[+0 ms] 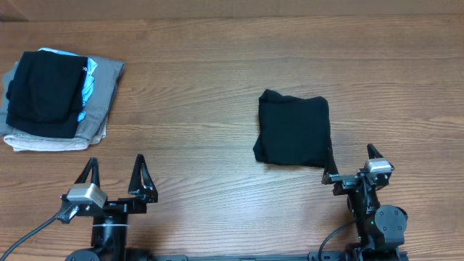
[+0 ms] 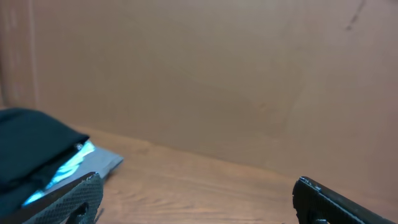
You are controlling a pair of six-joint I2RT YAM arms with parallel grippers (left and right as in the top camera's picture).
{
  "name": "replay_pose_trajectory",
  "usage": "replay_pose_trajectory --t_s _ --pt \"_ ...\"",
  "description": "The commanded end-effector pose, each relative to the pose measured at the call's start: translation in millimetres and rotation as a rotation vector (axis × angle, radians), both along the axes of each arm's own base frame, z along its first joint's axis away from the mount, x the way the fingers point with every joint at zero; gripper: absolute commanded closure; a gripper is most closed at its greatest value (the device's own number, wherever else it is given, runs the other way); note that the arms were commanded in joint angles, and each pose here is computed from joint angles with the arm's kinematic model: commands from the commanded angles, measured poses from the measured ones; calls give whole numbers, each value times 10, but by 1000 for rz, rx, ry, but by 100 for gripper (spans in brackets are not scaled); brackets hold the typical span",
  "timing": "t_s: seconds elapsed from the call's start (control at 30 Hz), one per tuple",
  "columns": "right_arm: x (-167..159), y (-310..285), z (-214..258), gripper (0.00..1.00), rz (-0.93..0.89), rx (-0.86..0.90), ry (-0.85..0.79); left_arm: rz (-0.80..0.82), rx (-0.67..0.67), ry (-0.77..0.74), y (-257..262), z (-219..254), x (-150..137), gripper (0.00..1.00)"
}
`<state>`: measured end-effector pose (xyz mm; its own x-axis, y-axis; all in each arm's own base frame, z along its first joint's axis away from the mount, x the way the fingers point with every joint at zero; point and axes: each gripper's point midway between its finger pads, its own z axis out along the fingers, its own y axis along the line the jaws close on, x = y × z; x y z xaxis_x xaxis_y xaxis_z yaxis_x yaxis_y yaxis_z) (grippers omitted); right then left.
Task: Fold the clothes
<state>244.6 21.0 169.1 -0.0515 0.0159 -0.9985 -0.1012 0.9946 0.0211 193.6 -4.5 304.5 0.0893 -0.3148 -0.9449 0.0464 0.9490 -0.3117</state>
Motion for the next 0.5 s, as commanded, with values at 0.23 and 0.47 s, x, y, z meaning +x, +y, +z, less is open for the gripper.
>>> replay_pose_trajectory --t_s 0.23,0.47 --pt "0 -15 8 0 -8 8 -11 -186 10 -46 -308 720 -176 0" --pt "-38 30 328 0 19 336 -59 -258 6 237 -440 1067 -18 0"
